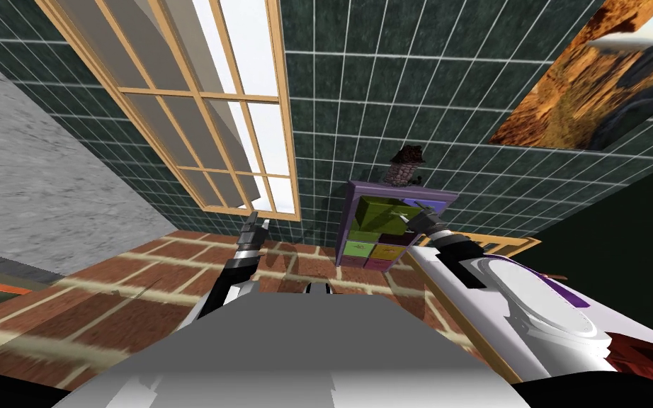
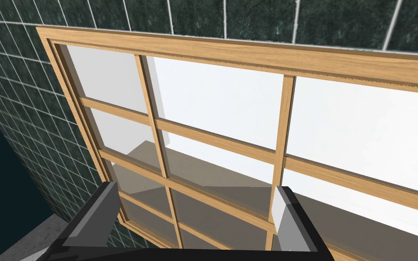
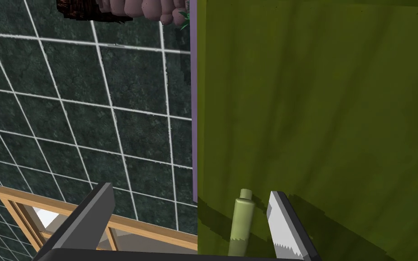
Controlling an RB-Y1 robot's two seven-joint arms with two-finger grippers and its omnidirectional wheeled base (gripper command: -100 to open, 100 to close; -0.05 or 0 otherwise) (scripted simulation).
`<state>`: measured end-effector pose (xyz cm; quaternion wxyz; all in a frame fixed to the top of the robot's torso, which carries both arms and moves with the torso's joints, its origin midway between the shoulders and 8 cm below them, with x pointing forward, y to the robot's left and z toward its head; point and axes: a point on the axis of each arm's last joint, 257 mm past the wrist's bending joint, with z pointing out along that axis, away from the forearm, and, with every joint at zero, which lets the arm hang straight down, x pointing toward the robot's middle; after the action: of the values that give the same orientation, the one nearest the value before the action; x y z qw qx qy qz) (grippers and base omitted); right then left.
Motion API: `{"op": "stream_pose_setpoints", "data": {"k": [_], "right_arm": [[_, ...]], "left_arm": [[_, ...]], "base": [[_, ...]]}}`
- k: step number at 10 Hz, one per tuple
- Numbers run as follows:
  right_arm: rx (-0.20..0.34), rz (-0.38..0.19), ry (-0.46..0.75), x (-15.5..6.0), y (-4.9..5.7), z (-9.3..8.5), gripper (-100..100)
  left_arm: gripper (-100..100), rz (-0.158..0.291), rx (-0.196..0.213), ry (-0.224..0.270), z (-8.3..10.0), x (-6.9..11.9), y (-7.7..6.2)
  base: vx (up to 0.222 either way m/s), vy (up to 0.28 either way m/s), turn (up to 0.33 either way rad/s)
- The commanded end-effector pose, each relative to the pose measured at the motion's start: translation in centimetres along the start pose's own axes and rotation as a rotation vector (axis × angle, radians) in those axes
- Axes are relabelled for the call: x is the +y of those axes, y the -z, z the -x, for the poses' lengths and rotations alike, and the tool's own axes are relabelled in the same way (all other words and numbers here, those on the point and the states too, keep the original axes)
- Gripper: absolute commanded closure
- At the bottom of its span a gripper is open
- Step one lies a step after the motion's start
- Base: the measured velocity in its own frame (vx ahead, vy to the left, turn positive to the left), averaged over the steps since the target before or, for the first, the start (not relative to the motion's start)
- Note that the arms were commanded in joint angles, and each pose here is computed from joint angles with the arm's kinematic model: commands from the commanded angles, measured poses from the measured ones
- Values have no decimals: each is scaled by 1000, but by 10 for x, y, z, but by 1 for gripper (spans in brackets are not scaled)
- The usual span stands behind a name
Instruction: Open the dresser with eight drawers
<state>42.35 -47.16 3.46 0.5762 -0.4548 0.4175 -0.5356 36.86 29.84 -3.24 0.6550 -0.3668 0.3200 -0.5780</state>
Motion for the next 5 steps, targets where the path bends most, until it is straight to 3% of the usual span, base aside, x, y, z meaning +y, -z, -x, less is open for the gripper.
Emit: {"op": "stream_pose_setpoints", "data": {"k": [1, 2, 3, 5], "right_arm": [[-16, 1, -2, -17, -4, -3, -100], [-12, 4, -2, -11, -2, -3, -100], [-13, 5, -4, -10, -2, -4, 0], [-12, 7, -5, -10, -2, -4, 0]], "left_arm": [[0, 0, 0, 0, 0, 0, 0], [0, 0, 0, 0, 0, 0, 0], [0, 0, 0, 0, 0, 0, 0], [0, 0, 0, 0, 0, 0, 0]], "base": [[14, 45, -48], [8, 21, -12], [0, 0, 0], [0, 0, 0]]}}
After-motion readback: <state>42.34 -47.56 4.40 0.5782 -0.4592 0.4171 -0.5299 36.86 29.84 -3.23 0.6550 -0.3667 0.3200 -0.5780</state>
